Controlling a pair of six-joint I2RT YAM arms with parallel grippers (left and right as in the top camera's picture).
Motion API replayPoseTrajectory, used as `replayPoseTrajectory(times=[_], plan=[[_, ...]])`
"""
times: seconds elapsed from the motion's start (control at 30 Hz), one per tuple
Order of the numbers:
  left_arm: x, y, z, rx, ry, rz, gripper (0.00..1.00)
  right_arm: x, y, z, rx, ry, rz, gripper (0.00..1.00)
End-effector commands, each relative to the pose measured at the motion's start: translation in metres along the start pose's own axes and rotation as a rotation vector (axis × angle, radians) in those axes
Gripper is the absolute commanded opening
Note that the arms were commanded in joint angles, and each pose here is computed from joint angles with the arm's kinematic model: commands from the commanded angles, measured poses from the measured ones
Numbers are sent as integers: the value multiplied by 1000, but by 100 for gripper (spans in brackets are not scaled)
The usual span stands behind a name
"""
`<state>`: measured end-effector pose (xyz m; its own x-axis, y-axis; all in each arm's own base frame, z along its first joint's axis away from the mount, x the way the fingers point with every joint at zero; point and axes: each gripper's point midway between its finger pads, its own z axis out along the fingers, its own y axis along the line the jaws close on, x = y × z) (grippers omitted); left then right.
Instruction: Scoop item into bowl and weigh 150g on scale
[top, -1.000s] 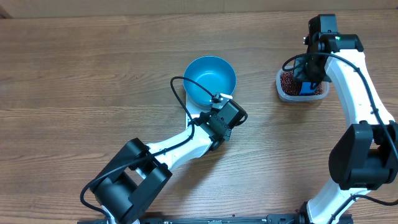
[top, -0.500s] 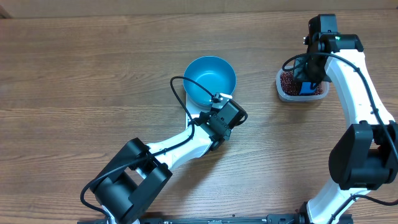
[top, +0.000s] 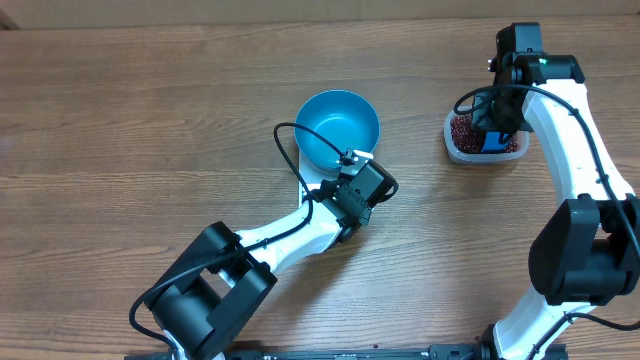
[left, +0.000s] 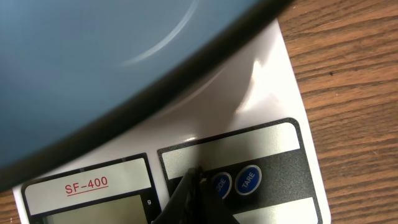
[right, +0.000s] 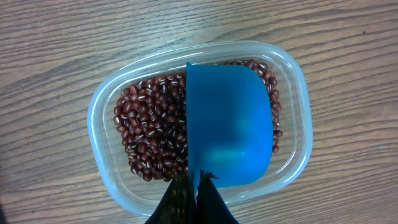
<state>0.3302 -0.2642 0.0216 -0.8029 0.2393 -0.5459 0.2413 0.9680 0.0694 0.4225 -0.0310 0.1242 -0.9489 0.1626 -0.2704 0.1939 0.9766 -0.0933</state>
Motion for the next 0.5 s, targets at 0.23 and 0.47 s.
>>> replayPoseTrajectory(times=[0.23,0.47], plan=[[9,16,10,-71,18,3,4,7,-6,11,31,28,2,5],[9,15,10,-67,18,-1,4,7,-6,11,31,28,2,5]])
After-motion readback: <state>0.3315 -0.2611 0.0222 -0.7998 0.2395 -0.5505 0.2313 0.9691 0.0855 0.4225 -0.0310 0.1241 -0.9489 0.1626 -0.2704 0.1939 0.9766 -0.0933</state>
